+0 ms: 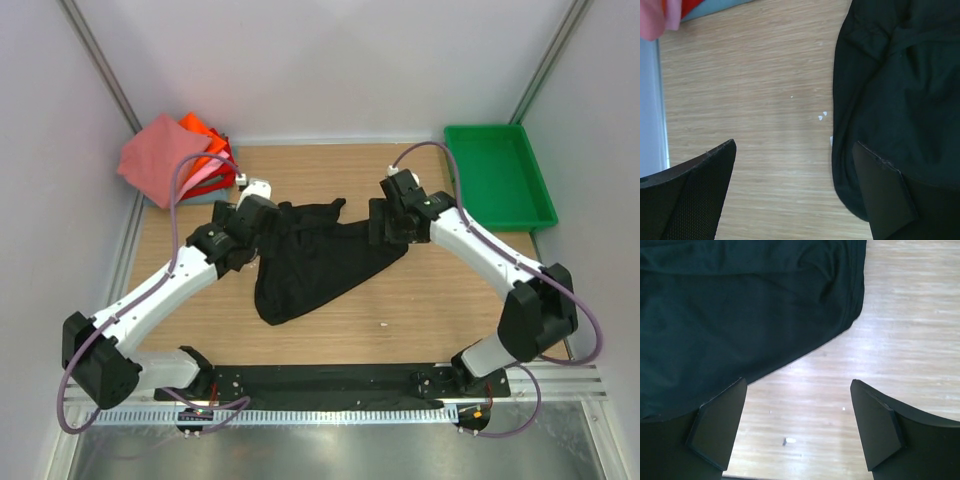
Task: Fold and stack the t-shirts
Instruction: Flatten the tshirt out
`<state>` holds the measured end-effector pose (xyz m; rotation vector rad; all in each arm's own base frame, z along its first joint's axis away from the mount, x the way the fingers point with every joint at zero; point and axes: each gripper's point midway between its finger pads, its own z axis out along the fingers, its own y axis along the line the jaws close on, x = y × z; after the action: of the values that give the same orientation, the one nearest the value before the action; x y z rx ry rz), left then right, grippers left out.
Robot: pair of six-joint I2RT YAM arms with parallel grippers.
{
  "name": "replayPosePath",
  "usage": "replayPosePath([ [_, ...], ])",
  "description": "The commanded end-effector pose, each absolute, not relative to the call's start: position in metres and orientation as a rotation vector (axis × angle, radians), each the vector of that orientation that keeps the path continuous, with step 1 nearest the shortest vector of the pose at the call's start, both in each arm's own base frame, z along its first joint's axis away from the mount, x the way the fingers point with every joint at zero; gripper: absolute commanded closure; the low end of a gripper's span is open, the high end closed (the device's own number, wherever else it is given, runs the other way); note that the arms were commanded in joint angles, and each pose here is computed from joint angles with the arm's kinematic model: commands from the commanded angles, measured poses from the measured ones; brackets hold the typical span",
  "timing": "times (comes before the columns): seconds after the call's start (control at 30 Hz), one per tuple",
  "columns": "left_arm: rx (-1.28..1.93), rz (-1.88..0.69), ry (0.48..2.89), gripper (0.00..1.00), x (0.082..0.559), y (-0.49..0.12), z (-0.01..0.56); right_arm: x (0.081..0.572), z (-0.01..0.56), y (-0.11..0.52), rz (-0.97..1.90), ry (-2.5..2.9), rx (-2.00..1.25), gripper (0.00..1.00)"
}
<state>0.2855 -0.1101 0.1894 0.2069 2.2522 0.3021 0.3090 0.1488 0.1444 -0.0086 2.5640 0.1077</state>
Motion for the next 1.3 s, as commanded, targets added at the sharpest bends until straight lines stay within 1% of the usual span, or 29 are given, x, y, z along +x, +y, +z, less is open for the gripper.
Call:
replayPosePath([
  [0.0,0.114,0.169,2.249,0.00,0.306,-0.115,0.201,0.349,0.134,0.147,0.048,2.512,0.024,0.09],
  [0.1,0.061,0.156,2.291,0.00,0.307,-0.103,0.186,0.374,0.123,0.130,0.016,2.523,0.085,0.08],
  [0.27,0.049,0.239,2.271,0.00,0.302,-0.087,0.184,0.409,0.078,0.110,-0.005,2.605,0.186,0.09],
  [0.3,0.048,0.247,2.265,0.00,0.301,-0.085,0.185,0.420,0.080,0.111,0.012,2.592,0.192,0.09],
  [0.37,0.045,0.261,2.262,0.00,0.301,-0.082,0.184,0.430,0.060,0.109,0.006,2.628,0.200,0.10],
  [0.4,0.044,0.263,2.261,0.00,0.301,-0.082,0.185,0.438,0.059,0.112,0.011,2.624,0.193,0.10],
  [0.47,0.042,0.273,2.256,0.00,0.301,-0.080,0.186,0.444,0.042,0.113,0.003,2.653,0.188,0.10],
  [0.53,0.041,0.279,2.255,0.00,0.301,-0.080,0.186,0.454,0.040,0.116,0.009,2.646,0.186,0.10],
  [0.6,0.041,0.280,2.256,0.00,0.300,-0.079,0.185,0.459,0.029,0.114,0.012,2.657,0.201,0.12],
  [0.63,0.041,0.280,2.257,0.00,0.300,-0.079,0.185,0.459,0.025,0.114,0.018,2.662,0.204,0.15],
  [0.7,0.041,0.285,2.258,0.00,0.300,-0.079,0.185,0.458,0.017,0.116,0.061,2.670,0.215,0.30],
  [0.73,0.040,0.286,2.256,0.00,0.300,-0.078,0.185,0.457,0.015,0.117,0.076,2.669,0.226,0.45],
  [0.83,0.036,0.290,2.257,0.01,0.301,-0.078,0.185,0.452,0.006,0.123,0.130,2.675,0.219,0.73],
  [0.87,0.037,0.288,2.259,0.00,0.301,-0.078,0.184,0.451,0.004,0.125,0.146,2.677,0.209,0.86],
  [0.9,0.036,0.287,2.261,0.00,0.301,-0.079,0.183,0.449,0.002,0.127,0.155,2.686,0.200,0.94],
  [0.93,0.030,0.281,2.264,0.00,0.301,-0.080,0.183,0.448,0.009,0.128,0.167,2.678,0.189,0.99],
  [1.0,0.022,0.255,2.270,0.00,0.302,-0.084,0.185,0.440,0.026,0.136,0.166,2.678,0.120,0.99],
  [1.03,0.011,0.239,2.266,0.00,0.305,-0.087,0.189,0.440,0.065,0.142,0.175,2.602,0.078,0.99],
  [1.07,0.010,0.240,2.285,0.01,0.302,-0.087,0.191,0.429,0.078,0.137,0.104,2.596,0.031,0.99],
  [1.1,-0.006,0.216,2.263,0.01,0.309,-0.092,0.205,0.423,0.102,0.138,0.090,2.556,0.009,0.99],
  [1.13,-0.014,0.212,2.256,0.01,0.311,-0.093,0.212,0.411,0.122,0.150,0.091,2.528,-0.037,0.99],
  [1.17,-0.035,0.202,2.247,0.00,0.313,-0.094,0.218,0.391,0.161,0.142,0.080,2.467,-0.033,0.99],
  [1.2,-0.054,0.174,2.216,0.00,0.320,-0.099,0.235,0.378,0.178,0.140,0.082,2.442,-0.027,0.99],
  [1.23,-0.063,0.179,2.218,0.00,0.326,-0.101,0.234,0.357,0.220,0.136,0.126,2.351,-0.002,0.99],
  [1.27,-0.085,0.161,2.203,0.00,0.333,-0.104,0.238,0.336,0.216,0.127,0.116,2.371,0.019,0.99],
])
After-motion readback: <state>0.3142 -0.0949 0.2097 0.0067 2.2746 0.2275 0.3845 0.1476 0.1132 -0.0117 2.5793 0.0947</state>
